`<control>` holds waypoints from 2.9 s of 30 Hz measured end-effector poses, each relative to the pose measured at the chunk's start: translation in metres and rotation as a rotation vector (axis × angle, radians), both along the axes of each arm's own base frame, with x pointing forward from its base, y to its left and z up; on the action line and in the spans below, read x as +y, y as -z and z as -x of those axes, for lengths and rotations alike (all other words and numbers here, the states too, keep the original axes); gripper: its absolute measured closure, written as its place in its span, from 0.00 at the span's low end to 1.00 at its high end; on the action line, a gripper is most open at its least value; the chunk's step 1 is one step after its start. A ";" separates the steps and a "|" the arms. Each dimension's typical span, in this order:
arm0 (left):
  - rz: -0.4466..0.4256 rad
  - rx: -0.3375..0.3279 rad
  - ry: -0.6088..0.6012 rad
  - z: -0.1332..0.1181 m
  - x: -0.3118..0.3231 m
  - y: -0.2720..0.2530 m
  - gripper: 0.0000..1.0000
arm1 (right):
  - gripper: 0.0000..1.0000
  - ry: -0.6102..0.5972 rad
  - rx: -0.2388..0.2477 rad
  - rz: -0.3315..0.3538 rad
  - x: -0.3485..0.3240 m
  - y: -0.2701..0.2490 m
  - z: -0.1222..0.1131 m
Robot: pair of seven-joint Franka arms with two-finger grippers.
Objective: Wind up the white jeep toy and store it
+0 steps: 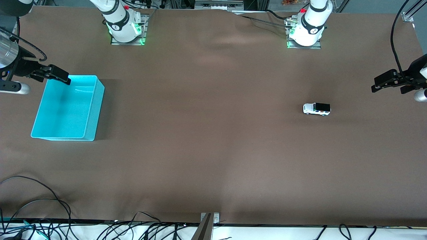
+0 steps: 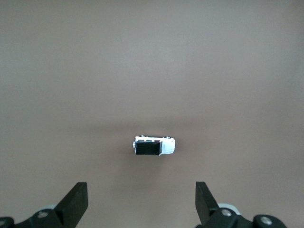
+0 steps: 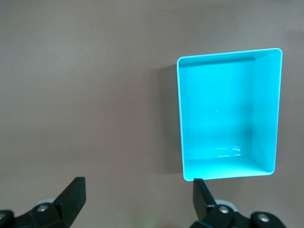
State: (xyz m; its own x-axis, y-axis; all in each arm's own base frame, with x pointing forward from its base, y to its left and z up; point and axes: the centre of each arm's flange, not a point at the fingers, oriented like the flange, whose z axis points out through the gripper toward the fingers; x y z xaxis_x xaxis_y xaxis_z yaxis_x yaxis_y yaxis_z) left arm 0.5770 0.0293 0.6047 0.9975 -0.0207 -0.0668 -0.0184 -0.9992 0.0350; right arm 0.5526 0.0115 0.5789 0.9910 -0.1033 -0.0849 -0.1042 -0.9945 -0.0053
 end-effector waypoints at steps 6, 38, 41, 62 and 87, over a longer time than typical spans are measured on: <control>0.000 0.001 -0.001 0.000 0.000 0.000 0.00 | 0.00 -0.002 -0.004 0.000 0.001 -0.001 0.000; 0.001 0.023 -0.005 -0.003 0.003 0.012 0.00 | 0.00 -0.005 -0.014 0.000 0.001 -0.003 -0.001; 0.002 0.026 -0.007 -0.003 0.004 0.013 0.00 | 0.00 -0.006 -0.014 0.000 0.001 -0.003 -0.001; 0.002 0.032 -0.008 -0.005 0.005 0.017 0.00 | 0.00 -0.006 -0.016 0.000 0.001 -0.003 -0.001; -0.068 0.124 -0.620 -0.017 -0.004 0.053 0.00 | 0.00 -0.008 -0.017 -0.001 0.002 -0.003 -0.001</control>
State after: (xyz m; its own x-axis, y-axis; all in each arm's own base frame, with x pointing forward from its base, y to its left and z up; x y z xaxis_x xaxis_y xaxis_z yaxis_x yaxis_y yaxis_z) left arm 0.5938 0.0249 0.5521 0.8075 0.5667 -0.1637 0.5645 -0.8229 -0.0642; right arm 0.5541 0.0134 0.5817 0.9931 -0.0950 -0.0686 -0.0957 -0.9954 -0.0075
